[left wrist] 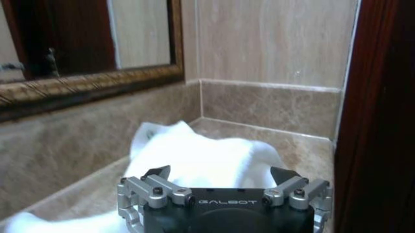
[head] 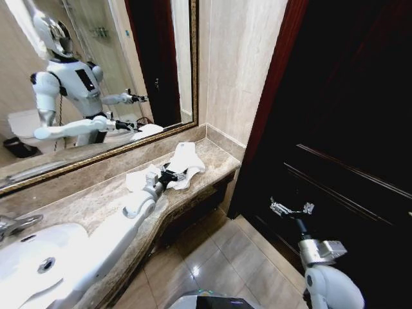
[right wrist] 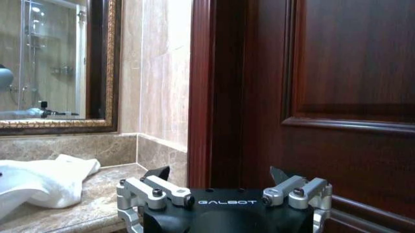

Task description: Discard the used towel into the hamper.

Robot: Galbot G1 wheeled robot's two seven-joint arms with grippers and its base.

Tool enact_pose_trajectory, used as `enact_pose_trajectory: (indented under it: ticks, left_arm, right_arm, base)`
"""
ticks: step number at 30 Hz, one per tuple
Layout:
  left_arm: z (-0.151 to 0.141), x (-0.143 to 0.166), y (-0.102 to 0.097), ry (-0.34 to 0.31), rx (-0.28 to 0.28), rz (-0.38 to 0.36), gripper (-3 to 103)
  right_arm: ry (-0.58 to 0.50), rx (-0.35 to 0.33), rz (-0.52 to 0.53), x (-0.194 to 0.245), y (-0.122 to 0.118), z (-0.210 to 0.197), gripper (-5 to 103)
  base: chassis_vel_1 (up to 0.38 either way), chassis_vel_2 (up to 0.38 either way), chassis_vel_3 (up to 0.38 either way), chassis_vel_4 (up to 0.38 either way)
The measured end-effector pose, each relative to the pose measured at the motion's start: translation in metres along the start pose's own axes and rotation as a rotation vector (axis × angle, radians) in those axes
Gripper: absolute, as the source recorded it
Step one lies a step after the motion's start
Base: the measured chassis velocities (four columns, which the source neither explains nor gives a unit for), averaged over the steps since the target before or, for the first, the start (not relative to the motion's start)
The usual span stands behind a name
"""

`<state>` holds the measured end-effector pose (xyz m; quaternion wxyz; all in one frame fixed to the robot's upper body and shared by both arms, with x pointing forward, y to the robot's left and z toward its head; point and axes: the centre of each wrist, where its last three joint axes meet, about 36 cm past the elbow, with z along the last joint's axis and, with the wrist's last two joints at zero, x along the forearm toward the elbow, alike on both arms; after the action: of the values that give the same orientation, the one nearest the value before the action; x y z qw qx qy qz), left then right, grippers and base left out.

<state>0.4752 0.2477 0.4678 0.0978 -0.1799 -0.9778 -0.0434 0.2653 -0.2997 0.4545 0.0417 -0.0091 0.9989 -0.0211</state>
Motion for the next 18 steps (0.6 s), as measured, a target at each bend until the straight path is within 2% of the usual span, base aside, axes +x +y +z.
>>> enact_pose_trajectory:
  ticks: [8,10,18]
  left_arm:
    - [0.004,-0.011,-0.009,0.035,-0.001,-0.020,100]
    - [-0.001,-0.015,-0.011,0.062,-0.016,-0.056,100]
    - [-0.002,-0.037,-0.005,0.097,-0.048,-0.100,100]
  right_arm:
    - [0.000,0.005,0.006,0.002,-0.003,0.004,100]
    - [0.001,0.006,0.009,0.002,-0.004,0.006,100]
    - [-0.001,0.005,0.006,-0.001,-0.001,0.009,100]
  base:
    - [0.000,0.000,0.000,0.000]
    - [0.000,0.000,0.000,0.000]
    - [0.000,0.000,0.000,0.000]
